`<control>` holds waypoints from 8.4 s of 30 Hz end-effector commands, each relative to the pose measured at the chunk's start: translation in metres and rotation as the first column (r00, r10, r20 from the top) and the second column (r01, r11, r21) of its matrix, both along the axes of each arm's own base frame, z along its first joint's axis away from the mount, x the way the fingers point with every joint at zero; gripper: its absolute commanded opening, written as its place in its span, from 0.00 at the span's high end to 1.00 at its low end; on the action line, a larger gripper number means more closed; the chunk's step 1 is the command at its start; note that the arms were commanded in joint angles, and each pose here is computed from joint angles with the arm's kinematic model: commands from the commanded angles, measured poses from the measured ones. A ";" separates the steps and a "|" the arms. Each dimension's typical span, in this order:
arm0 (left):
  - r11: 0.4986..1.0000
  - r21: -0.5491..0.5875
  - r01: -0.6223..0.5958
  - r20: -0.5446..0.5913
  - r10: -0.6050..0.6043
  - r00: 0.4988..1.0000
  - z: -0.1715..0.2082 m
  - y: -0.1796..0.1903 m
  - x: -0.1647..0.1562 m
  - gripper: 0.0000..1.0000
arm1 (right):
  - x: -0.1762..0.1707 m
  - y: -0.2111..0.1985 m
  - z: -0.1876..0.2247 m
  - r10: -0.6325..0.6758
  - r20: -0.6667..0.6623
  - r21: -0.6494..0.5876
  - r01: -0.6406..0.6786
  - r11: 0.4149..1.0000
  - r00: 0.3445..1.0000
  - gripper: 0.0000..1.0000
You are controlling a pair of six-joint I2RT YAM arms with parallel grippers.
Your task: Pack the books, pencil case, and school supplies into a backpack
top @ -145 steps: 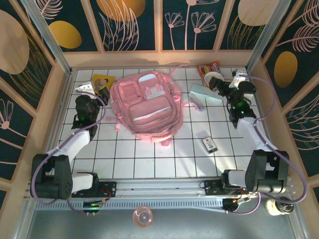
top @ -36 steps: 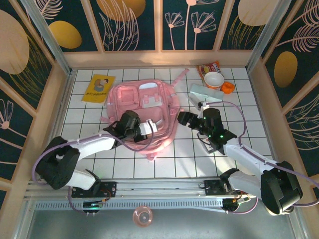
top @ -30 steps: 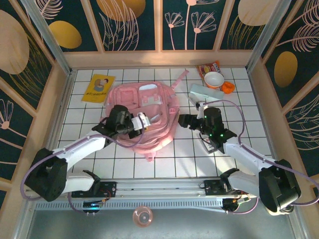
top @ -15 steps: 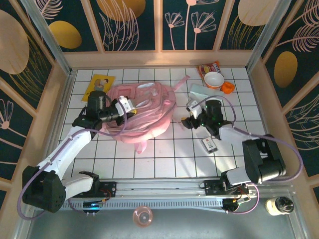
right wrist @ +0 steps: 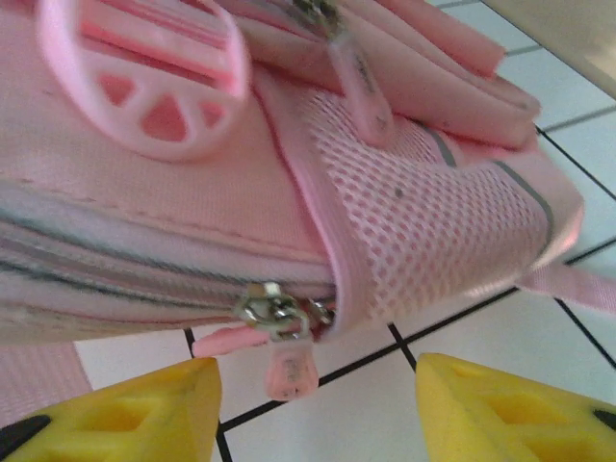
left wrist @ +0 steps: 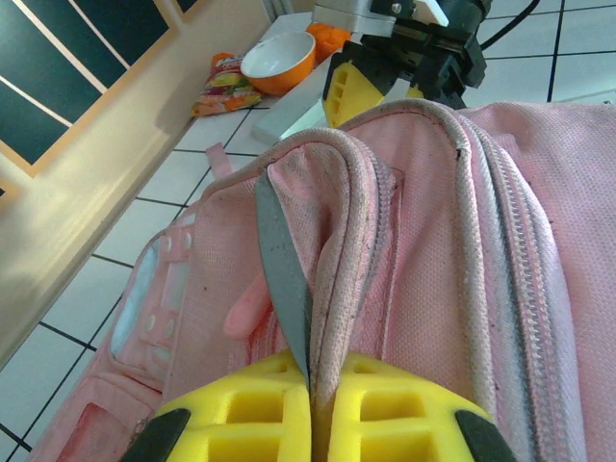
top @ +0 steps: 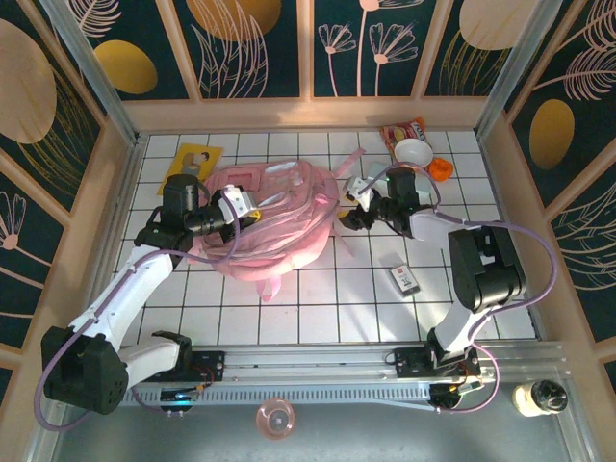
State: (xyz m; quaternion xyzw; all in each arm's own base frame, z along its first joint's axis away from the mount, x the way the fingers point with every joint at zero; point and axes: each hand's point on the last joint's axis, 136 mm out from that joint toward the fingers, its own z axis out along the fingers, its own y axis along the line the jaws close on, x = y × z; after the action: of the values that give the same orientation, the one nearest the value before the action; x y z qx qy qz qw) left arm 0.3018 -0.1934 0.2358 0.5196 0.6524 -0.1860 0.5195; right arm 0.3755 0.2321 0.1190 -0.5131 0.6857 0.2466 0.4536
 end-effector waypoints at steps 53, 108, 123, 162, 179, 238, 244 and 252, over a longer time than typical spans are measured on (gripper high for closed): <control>0.996 -0.089 -0.013 0.237 0.034 0.971 0.046 0.000 0.010 1.00 | -0.012 -0.008 0.017 -0.010 -0.113 0.050 0.015 0.999 0.994 0.47; 0.984 -0.164 0.072 0.218 -0.035 0.975 0.055 -0.011 0.002 1.00 | -0.044 0.042 0.032 0.245 -0.244 0.268 -0.178 0.947 0.938 0.80; 0.939 -0.129 -0.320 0.204 0.341 0.918 0.041 0.020 0.054 1.00 | -0.058 0.038 0.049 0.165 -0.421 0.281 -0.044 0.959 0.892 1.00; 0.514 -0.533 -0.672 -0.374 0.569 0.732 0.086 -0.062 0.143 1.00 | -0.105 0.131 0.092 -0.206 -0.869 0.111 0.583 0.805 0.450 1.00; 0.859 -0.412 -0.304 -0.108 0.285 0.952 0.087 -0.063 0.094 1.00 | -0.072 0.019 0.108 -0.186 -0.922 0.157 0.768 0.621 0.338 0.29; 0.663 0.057 -0.747 -0.561 0.640 0.525 -0.109 -0.018 -0.015 0.54 | -0.054 0.125 0.201 0.046 -0.835 0.516 0.752 0.410 0.548 1.00; 0.600 0.147 -0.787 -0.526 0.721 0.451 -0.148 0.013 -0.031 0.53 | -0.043 0.100 0.243 0.095 -0.788 0.595 0.712 0.372 0.608 1.00; 0.580 0.144 -0.802 -0.512 0.737 0.441 -0.159 0.025 -0.038 0.53 | -0.035 0.087 0.286 0.167 -0.735 0.666 0.652 0.362 0.657 1.00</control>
State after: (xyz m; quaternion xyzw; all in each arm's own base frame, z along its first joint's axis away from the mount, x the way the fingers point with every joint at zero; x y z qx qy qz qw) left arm 0.2841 -0.2159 0.1421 0.0747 0.8664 -0.2109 0.4465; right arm 0.3391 0.3435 0.2515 0.1230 0.7678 0.5644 0.2771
